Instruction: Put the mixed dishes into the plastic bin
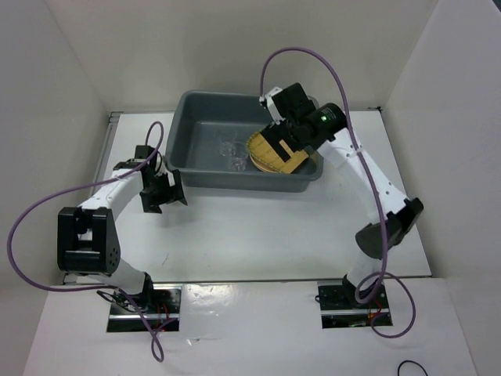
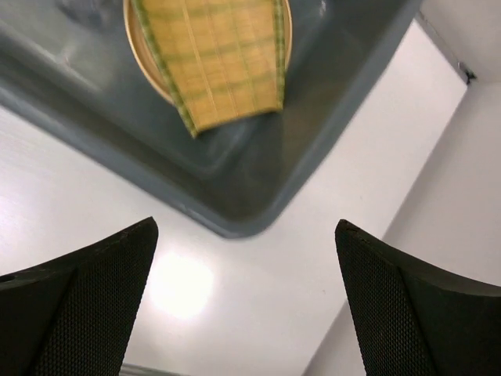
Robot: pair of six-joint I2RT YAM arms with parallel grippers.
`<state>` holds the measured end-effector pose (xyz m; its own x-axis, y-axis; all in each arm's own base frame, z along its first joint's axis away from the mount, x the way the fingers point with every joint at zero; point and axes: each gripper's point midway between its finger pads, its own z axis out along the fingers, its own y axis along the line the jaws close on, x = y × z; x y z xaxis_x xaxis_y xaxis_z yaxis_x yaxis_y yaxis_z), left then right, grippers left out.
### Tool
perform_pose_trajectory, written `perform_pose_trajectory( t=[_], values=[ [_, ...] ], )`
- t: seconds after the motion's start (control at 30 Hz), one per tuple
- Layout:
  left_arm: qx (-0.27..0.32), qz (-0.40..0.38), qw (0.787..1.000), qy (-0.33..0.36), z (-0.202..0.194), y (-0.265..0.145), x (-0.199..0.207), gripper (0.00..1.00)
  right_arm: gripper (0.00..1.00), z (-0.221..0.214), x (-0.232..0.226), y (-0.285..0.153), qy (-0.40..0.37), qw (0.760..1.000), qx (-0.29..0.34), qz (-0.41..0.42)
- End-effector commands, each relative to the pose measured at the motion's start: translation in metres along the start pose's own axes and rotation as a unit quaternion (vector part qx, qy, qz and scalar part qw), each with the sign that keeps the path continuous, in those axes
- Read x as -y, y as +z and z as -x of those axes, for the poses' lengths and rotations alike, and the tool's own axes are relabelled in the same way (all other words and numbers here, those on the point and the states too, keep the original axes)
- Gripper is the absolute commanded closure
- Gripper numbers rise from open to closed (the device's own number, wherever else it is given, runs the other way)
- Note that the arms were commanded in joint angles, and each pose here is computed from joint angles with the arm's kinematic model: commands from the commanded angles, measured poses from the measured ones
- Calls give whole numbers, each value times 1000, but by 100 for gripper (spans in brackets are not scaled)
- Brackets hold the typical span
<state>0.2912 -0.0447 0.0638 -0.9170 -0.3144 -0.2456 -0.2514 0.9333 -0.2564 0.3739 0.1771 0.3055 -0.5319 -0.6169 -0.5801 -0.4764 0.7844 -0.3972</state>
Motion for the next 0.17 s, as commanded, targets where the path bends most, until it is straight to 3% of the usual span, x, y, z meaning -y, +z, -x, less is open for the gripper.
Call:
perform_pose_trajectory(
  t=[0.0, 0.13],
  values=[
    [-3, -7, 1000, 8, -4, -2, 8, 0, 2, -17, 23, -38, 19, 998, 29, -50],
    [-3, -5, 1000, 16, -6, -1, 10, 0, 2, -39, 33, -63, 24, 998, 40, -30]
  ],
)
